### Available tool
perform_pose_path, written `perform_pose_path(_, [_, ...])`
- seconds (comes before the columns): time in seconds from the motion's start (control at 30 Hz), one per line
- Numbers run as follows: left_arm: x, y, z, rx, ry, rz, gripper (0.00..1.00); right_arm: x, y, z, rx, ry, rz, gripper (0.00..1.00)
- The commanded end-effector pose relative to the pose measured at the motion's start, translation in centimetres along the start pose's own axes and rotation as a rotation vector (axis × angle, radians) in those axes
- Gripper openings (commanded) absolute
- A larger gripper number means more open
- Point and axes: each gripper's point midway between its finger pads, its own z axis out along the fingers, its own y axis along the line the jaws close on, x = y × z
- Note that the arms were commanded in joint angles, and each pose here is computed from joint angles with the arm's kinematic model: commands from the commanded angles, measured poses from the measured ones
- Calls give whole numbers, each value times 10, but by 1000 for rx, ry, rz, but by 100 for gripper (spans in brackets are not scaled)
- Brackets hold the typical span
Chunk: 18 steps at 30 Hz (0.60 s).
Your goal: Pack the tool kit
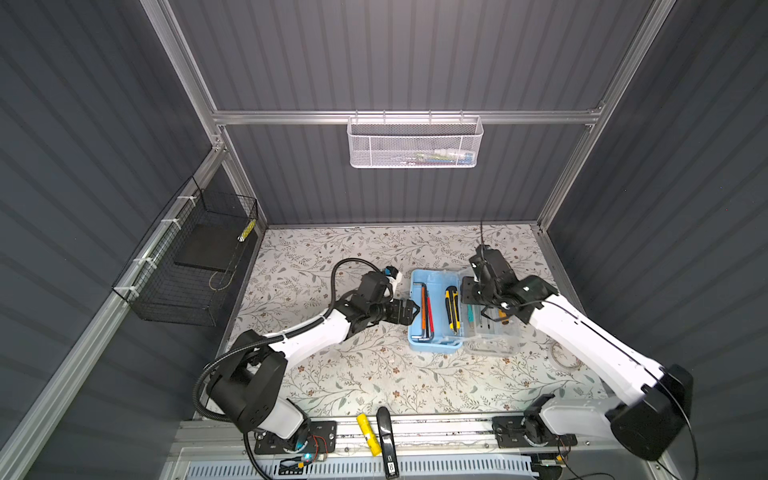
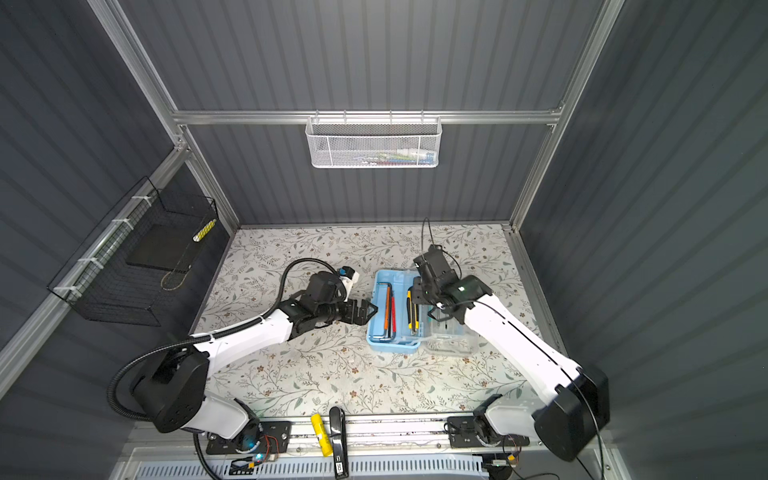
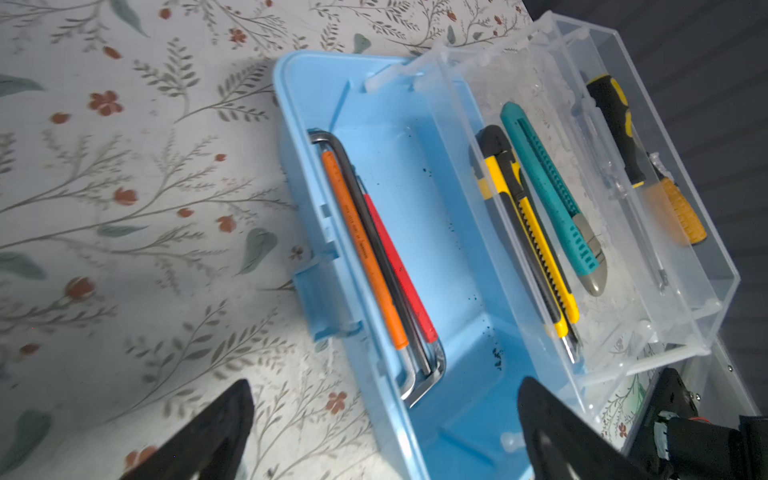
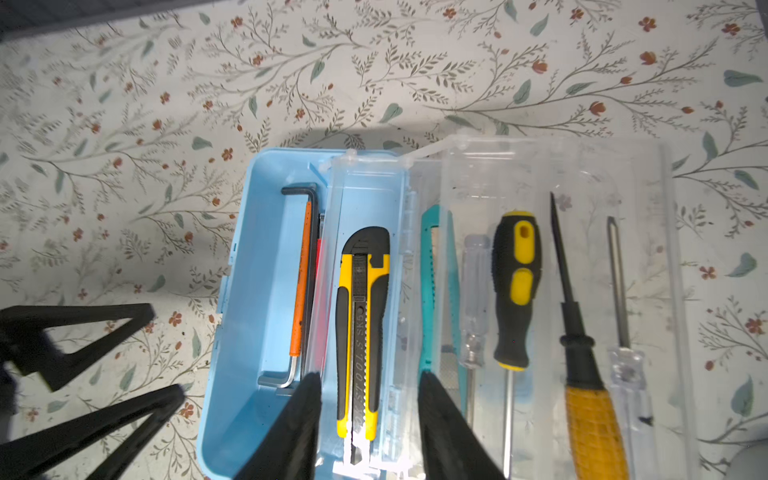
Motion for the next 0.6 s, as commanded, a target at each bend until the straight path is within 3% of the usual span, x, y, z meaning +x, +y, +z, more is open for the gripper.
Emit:
perform_pose_path(0.0, [4,6,14,-39,65,4,99,-4,-6,-13,-81,-36,47,43])
perform_pose_path(0.23, [0,39,21,-239,99,19,99,5,-33,-33,-97,-66,111,44])
perform_pose_path(0.57, [6,59,48,-328,165,-39,99,14,-51,-59,-106,-150,123,52])
